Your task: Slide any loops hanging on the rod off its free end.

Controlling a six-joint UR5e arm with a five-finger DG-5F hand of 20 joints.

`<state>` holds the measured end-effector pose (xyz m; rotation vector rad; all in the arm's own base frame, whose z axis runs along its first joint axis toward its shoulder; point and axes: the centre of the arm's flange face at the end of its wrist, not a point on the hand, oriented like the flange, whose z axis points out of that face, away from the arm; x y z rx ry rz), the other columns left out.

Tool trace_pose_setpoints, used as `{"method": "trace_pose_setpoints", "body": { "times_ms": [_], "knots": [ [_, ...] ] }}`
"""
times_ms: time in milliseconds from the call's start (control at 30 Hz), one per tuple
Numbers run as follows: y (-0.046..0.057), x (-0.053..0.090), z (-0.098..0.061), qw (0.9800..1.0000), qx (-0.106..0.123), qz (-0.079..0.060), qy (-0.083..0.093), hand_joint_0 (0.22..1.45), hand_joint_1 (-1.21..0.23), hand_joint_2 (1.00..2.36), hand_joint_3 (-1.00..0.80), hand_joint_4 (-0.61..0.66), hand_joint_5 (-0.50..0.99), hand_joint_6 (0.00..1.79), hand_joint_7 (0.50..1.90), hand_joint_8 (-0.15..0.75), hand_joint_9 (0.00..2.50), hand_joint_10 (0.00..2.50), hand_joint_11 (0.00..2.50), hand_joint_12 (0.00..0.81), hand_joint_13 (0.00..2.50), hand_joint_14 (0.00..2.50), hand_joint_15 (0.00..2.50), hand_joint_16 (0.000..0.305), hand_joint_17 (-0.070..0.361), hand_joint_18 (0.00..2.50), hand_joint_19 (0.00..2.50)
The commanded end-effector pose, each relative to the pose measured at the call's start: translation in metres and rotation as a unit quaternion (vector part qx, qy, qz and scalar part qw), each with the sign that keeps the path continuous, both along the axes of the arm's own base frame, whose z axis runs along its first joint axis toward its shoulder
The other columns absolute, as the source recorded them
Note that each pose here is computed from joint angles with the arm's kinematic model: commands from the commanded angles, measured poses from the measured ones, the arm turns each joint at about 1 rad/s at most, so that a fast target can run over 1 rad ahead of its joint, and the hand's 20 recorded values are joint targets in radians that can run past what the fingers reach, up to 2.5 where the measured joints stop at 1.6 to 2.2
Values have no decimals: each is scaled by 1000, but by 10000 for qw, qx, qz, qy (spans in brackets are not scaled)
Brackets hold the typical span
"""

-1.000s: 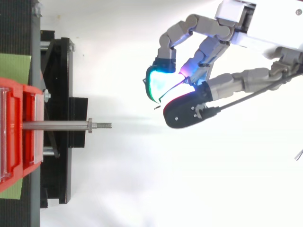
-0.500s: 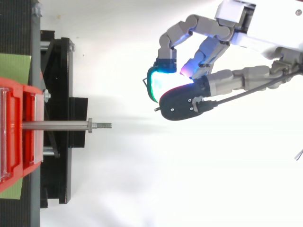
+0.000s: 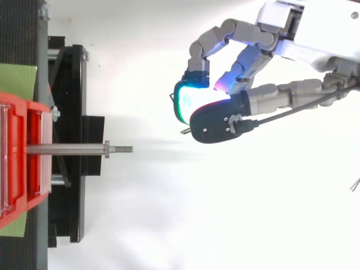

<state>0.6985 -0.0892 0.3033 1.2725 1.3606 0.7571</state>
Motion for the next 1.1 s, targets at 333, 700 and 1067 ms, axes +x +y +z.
{"method": "trace_pose_setpoints", "body": {
  "times_ms": [333,700,1067],
  "knots": [
    [3,-1,-1,9997,-235,-61,93,601,-648,1013,-309,-24,-123,874,1060,275,722,0,0,290,712,6,164,42,95,824,538],
    [2,-1,-1,9995,-308,-51,103,599,-635,1013,-315,-17,-128,879,1029,289,876,5,193,311,823,10,283,44,100,858,585],
    [3,1,0,9995,-305,-36,44,602,-634,1014,-304,-9,-127,882,1020,298,905,6,238,317,862,11,306,45,102,888,608]
  ]
}}
